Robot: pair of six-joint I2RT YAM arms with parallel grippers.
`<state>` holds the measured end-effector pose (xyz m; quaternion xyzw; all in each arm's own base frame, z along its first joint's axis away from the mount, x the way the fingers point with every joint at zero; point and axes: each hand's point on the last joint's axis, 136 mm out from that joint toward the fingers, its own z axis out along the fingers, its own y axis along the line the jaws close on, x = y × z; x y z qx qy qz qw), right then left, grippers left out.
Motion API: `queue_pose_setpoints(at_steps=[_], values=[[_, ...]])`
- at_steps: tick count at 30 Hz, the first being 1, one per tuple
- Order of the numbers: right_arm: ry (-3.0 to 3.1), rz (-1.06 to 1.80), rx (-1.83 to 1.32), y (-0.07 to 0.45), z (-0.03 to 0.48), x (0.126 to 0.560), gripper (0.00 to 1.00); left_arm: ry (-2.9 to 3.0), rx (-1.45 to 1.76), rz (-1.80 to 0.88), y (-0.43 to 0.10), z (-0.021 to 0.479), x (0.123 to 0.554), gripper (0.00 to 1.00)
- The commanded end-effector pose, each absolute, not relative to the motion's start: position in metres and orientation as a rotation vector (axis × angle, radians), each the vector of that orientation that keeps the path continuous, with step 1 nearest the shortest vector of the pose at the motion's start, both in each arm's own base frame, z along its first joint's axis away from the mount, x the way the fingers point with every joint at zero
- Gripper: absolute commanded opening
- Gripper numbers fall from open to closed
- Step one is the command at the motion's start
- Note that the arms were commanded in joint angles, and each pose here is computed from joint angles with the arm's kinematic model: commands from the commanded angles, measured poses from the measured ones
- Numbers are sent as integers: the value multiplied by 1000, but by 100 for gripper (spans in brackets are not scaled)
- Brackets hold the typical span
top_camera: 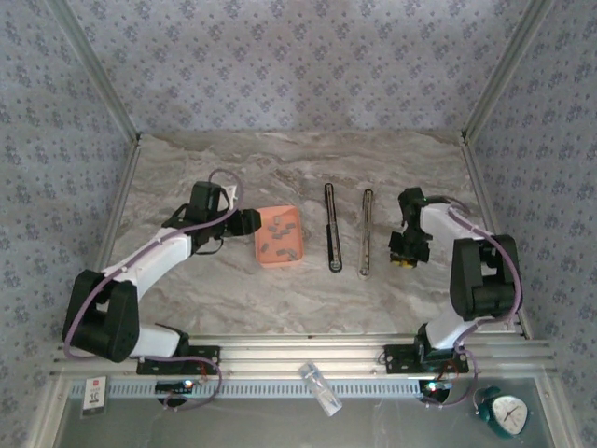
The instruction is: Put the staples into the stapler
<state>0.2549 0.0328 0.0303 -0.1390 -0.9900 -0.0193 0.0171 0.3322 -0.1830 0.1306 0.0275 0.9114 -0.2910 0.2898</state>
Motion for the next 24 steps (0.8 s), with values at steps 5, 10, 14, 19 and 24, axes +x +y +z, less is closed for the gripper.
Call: queue_pose_setpoints(at_steps=[5, 10, 14, 19, 24], values=[[-2994, -32, -378, 30, 16, 245, 23, 2408, 103, -762, -187, 137, 340, 56], [-2989, -43, -361, 31, 22, 249, 38, 2412, 97, -750, -185, 136, 339, 56], [-3005, -52, -364, 29, 28, 256, 36, 2414, 101, -746, -185, 136, 339, 56], [-2993, -70, -343, 32, 24, 259, 33, 2415, 105, -735, -184, 136, 340, 56], [-2982, -61, -334, 31, 21, 257, 31, 2416, 107, -731, -183, 136, 338, 57]])
